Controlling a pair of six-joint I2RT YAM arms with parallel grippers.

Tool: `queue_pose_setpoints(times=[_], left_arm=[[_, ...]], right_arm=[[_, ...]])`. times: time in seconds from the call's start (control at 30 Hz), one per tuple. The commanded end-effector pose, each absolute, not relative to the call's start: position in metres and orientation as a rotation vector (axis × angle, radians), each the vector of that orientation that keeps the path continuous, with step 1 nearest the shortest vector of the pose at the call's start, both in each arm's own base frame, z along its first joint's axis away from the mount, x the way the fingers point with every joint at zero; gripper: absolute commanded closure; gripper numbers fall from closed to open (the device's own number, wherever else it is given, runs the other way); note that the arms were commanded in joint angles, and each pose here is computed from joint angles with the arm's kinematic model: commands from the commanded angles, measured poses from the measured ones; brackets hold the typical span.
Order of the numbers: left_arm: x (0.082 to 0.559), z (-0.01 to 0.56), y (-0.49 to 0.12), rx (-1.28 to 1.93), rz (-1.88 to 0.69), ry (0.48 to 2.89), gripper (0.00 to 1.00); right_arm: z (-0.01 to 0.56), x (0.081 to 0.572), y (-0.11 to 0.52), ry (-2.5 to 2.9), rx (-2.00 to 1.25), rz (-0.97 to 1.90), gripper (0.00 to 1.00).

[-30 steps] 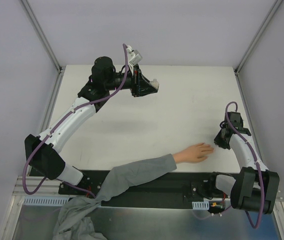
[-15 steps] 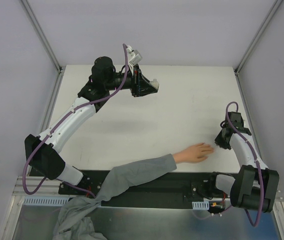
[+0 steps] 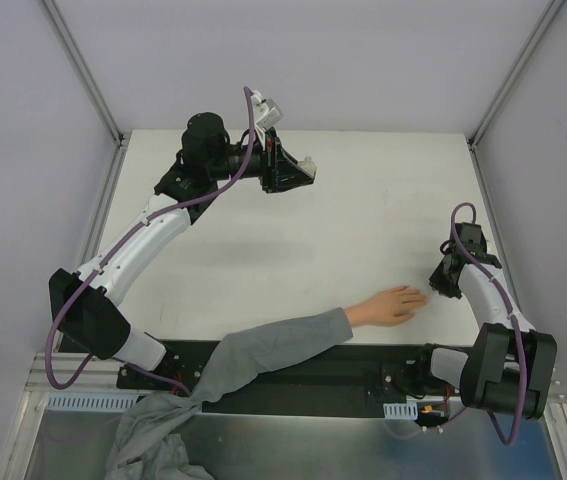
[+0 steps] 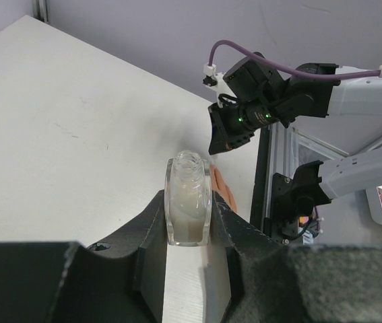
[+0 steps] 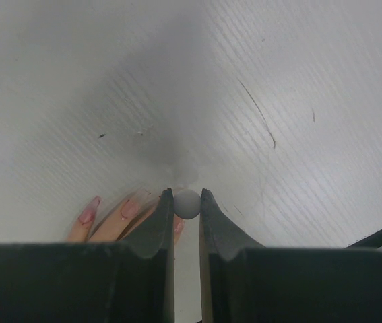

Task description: Paint the nails

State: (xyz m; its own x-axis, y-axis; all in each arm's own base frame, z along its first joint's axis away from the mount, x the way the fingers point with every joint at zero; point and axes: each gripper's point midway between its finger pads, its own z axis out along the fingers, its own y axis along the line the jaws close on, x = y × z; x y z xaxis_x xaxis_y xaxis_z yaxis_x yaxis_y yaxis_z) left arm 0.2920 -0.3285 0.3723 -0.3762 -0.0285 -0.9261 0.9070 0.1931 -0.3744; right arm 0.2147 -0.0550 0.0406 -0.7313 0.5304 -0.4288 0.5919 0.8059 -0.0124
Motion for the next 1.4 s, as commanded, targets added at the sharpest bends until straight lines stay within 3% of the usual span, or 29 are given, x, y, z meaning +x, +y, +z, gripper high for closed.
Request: queue_pose_setpoints(times=[0.0,1.37], left_arm=[[0.284,0.397,-0.322,0.888,-1.323,1.486,1.00],[0.284,0.395,-0.321,0.885,-1.318,1.489,1.00]], right_arm=[[0.053,0.229,-0.064,2.534,0.837,-0.229,1.00],[0.053,0.209,-0.038,2.591,0.794,-0.158,1.00]])
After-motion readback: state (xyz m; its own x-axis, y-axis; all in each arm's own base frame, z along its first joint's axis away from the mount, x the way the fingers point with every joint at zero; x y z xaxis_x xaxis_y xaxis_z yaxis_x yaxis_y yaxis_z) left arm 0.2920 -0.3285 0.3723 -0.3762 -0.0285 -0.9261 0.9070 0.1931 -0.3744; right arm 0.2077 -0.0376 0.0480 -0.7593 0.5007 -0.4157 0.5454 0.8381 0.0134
